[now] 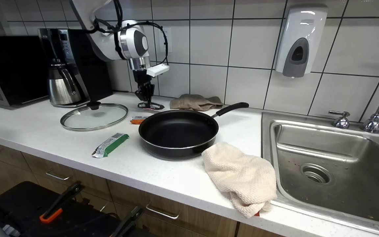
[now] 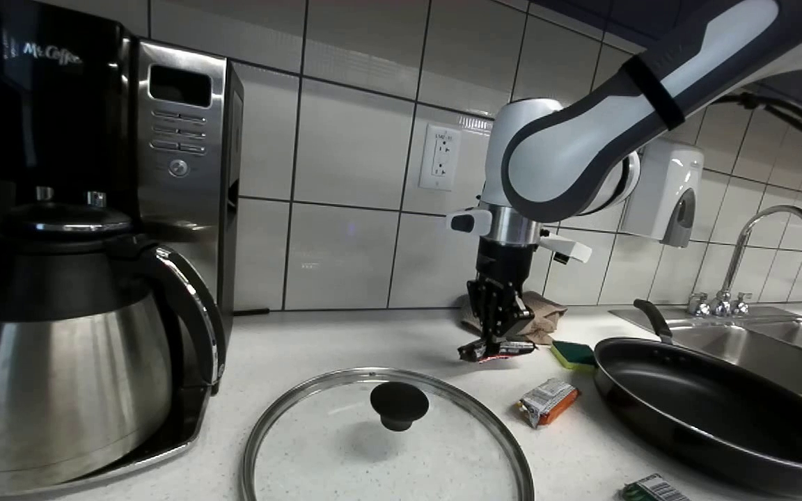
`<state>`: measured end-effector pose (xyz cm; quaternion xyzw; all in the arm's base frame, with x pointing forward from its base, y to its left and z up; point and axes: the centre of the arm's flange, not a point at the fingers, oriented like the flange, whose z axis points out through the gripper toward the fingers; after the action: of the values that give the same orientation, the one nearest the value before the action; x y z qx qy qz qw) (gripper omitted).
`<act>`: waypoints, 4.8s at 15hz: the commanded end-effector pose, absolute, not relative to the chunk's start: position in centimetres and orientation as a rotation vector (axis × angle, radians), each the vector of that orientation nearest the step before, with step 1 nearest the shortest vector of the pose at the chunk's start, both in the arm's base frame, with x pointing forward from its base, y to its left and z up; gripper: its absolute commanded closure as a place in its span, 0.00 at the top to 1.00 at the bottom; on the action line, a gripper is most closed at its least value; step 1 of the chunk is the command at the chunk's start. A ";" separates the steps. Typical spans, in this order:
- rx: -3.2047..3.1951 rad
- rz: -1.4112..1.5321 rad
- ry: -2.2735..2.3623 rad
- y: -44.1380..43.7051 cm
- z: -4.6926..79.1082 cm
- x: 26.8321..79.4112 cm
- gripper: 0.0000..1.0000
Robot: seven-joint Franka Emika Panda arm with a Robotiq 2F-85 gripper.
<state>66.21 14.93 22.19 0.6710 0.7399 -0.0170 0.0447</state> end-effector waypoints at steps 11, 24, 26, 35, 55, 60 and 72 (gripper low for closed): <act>2.166 -0.061 1.974 9.3 30.4 62.9 0.03; 2.462 -0.120 1.598 1.9 31.4 54.1 0.03; 2.466 -0.131 1.589 -0.5 31.0 53.2 0.03; 2.436 -0.181 1.521 -7.3 25.1 55.3 0.03; 2.252 -0.118 1.731 -1.1 26.3 58.1 1.00; 2.112 0.003 1.923 4.0 26.8 60.4 1.00; 1.858 0.317 2.371 10.7 26.8 59.7 1.00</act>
<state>60.03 11.27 26.34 0.6411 0.7576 0.0921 0.0811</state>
